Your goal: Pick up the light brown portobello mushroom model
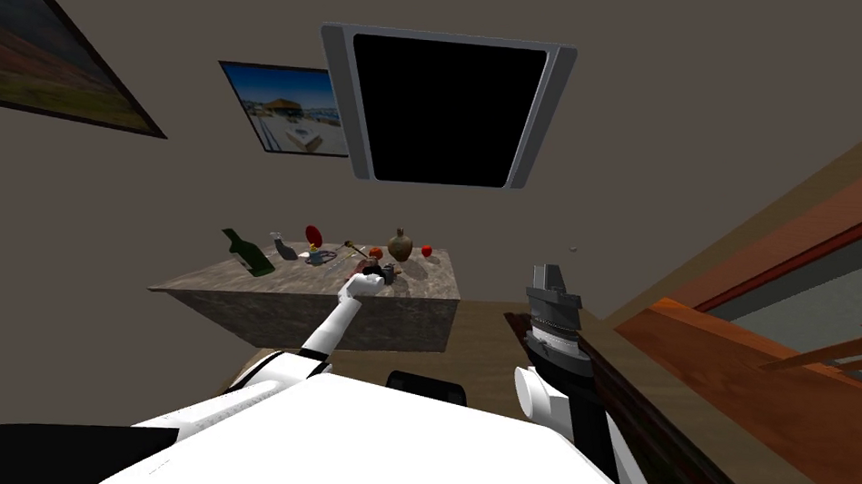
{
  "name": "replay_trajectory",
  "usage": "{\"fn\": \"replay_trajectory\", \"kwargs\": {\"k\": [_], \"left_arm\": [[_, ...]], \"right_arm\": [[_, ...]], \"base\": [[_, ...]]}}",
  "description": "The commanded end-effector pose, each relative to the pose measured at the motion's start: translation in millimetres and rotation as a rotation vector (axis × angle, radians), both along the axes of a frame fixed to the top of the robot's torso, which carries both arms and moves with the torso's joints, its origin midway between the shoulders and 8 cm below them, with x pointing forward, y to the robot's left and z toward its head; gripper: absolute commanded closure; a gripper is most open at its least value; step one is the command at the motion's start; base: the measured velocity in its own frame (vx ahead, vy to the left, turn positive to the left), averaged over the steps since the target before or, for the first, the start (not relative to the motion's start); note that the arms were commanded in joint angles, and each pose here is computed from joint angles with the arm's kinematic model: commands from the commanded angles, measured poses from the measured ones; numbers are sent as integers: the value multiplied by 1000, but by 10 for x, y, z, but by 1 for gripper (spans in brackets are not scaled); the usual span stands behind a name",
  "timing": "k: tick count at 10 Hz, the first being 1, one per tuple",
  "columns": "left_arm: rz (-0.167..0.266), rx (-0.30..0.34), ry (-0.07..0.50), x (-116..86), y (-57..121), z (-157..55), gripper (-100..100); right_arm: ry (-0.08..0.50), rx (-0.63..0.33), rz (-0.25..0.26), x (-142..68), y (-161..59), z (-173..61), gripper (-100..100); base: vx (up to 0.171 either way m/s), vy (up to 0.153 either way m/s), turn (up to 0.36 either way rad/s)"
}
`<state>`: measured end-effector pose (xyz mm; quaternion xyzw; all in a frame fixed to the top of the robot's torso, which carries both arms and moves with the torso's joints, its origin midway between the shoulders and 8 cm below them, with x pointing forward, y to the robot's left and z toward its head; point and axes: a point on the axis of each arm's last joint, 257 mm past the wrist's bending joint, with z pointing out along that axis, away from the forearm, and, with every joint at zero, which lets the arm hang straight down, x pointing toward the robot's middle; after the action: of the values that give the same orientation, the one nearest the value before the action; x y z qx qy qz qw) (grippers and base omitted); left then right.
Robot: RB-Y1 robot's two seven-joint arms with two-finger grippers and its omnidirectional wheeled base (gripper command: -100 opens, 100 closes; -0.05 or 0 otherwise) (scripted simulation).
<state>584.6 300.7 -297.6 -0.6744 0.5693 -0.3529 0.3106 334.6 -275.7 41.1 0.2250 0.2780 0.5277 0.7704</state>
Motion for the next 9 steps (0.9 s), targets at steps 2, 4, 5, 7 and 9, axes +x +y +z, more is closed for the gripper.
{"fn": "replay_trajectory", "kwargs": {"k": [2, 4, 5, 7, 9], "left_arm": [[-21, -2, -18, 217, -96, 97, -100], [-12, -4, 18, 166, -54, -73, -100], [-35, -4, -21, 343, -129, 105, -100], [-28, -7, 16, 342, -112, -36, -100], [-50, -9, -12, 548, -206, 132, -100]], "right_arm": [[0, 0, 0, 0, 0, 0, 0], [0, 0, 0, 0, 0, 0, 0], [0, 0, 0, 0, 0, 0, 0], [0, 0, 0, 0, 0, 0, 0], [0, 0, 0, 0, 0, 0, 0]], "base": [[-52, -12, 92], [-17, -15, -10], [-37, -20, 132], [-39, -18, 30], [-51, -18, 98]]}}
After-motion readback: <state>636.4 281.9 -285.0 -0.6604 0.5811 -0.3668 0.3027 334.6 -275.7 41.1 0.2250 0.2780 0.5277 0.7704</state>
